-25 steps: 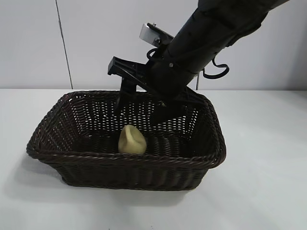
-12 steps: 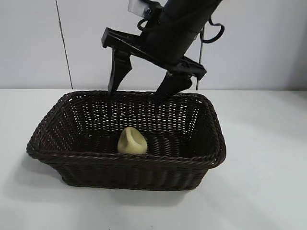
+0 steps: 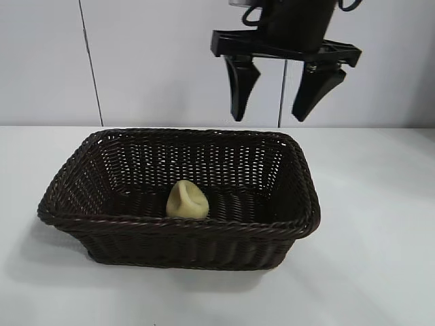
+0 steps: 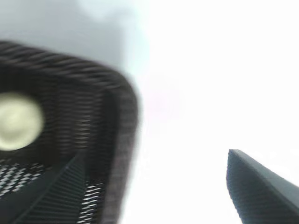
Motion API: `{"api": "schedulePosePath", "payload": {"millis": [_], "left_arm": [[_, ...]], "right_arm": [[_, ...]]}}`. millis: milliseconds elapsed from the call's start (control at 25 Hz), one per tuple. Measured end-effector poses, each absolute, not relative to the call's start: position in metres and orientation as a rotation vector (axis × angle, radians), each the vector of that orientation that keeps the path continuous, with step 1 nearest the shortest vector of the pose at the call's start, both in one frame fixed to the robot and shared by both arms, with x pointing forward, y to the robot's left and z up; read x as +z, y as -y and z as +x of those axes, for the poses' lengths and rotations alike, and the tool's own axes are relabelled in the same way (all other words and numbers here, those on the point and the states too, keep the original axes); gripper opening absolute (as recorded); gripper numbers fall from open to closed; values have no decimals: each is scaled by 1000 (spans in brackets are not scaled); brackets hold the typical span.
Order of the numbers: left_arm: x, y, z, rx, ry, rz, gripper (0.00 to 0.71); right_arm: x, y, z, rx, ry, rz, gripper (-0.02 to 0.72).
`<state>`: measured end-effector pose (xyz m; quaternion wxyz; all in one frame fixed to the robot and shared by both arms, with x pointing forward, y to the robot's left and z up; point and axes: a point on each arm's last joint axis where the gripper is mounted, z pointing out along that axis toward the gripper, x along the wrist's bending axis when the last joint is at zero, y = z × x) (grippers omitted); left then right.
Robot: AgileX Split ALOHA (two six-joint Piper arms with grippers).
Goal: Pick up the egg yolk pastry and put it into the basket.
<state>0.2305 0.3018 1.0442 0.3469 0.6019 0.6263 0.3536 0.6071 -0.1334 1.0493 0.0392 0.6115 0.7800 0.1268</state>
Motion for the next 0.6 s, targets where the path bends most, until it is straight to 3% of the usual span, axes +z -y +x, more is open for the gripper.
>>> {"api": "schedulePosePath", "payload": {"millis": [600], "left_arm": [[1044, -302, 231, 917, -1625, 1560, 566]], "right_arm": [[1049, 280, 638, 182, -2058, 2123, 579]]}}
